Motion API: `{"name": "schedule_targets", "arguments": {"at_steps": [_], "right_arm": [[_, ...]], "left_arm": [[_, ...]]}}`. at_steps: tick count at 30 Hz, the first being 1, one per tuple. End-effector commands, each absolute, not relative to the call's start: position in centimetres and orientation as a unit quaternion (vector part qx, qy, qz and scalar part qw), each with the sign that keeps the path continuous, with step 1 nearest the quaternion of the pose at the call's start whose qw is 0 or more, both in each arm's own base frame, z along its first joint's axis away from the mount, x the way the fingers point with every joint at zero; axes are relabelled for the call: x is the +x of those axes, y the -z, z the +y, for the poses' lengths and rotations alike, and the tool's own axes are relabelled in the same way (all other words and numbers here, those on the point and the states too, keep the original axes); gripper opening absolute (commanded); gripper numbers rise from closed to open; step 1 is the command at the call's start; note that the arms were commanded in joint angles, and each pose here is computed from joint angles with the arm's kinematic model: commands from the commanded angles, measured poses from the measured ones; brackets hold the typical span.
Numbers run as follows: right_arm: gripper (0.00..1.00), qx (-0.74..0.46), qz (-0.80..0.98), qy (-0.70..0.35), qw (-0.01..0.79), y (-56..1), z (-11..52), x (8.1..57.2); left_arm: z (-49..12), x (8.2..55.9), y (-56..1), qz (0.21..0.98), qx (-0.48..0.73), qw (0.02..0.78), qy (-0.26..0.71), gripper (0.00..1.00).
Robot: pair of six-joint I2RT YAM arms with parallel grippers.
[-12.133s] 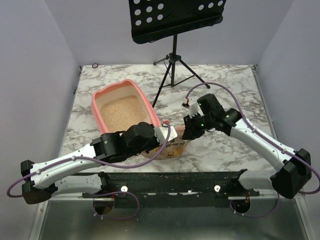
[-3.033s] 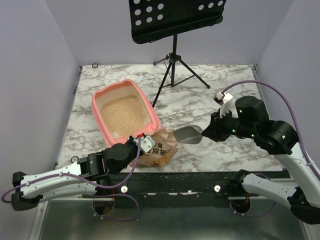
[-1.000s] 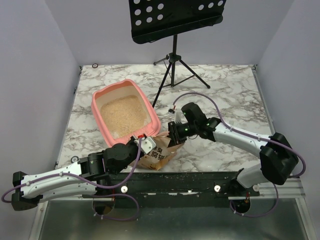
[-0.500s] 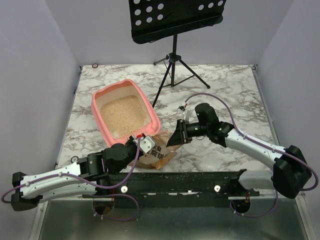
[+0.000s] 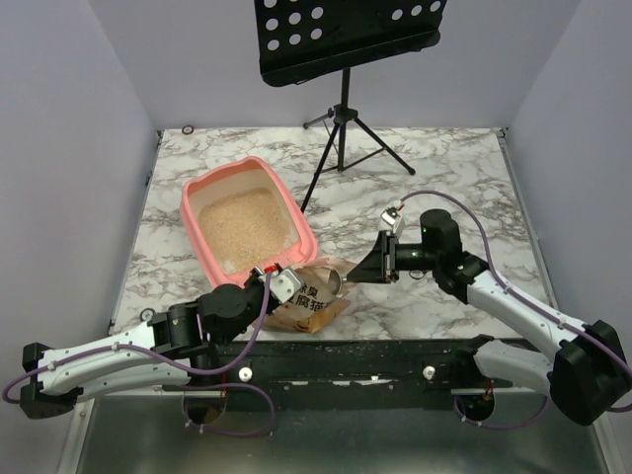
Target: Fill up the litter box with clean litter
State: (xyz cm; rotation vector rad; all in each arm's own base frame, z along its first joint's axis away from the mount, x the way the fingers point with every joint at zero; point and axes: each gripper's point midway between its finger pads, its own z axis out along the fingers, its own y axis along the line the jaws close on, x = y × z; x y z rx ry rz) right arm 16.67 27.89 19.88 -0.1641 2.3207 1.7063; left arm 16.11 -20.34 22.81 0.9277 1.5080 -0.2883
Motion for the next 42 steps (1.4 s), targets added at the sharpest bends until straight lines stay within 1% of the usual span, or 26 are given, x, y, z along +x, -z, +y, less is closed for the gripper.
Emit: {"name": "schedule_targets", "arguments": {"at_steps": [1, 7, 20, 25, 35, 42], "right_arm": [[0.01, -0.048, 0.77, -0.621, 0.139, -22.0, 26.9, 16.7], [0.01, -0.012, 0.767, -0.624, 0.147, -21.6, 24.7, 16.8], [0.01, 0.014, 0.771, -0.616, 0.158, -21.9, 22.1, 16.3], [0.01, 0.026, 0.769, -0.615, 0.174, -22.2, 21.3, 16.3], [0.01, 0.038, 0.762, -0.613, 0.206, -24.3, 20.8, 16.7], [0.01, 0.053, 0.756, -0.617, 0.213, -25.2, 20.6, 16.7]], "left_arm": [[-21.2, 16.2, -24.9, 0.638, 0.381, 0.651, 0.154, 0.0], [-21.1, 16.3, -24.5, 0.641, 0.383, 0.649, 0.145, 0.0], [-21.3, 16.6, -23.9, 0.643, 0.387, 0.647, 0.134, 0.0], [-21.0, 16.8, -24.1, 0.644, 0.381, 0.651, 0.127, 0.0], [-18.9, 17.8, -25.5, 0.65, 0.334, 0.675, 0.099, 0.0], [-16.9, 18.4, -27.0, 0.65, 0.287, 0.699, 0.082, 0.0]]}}
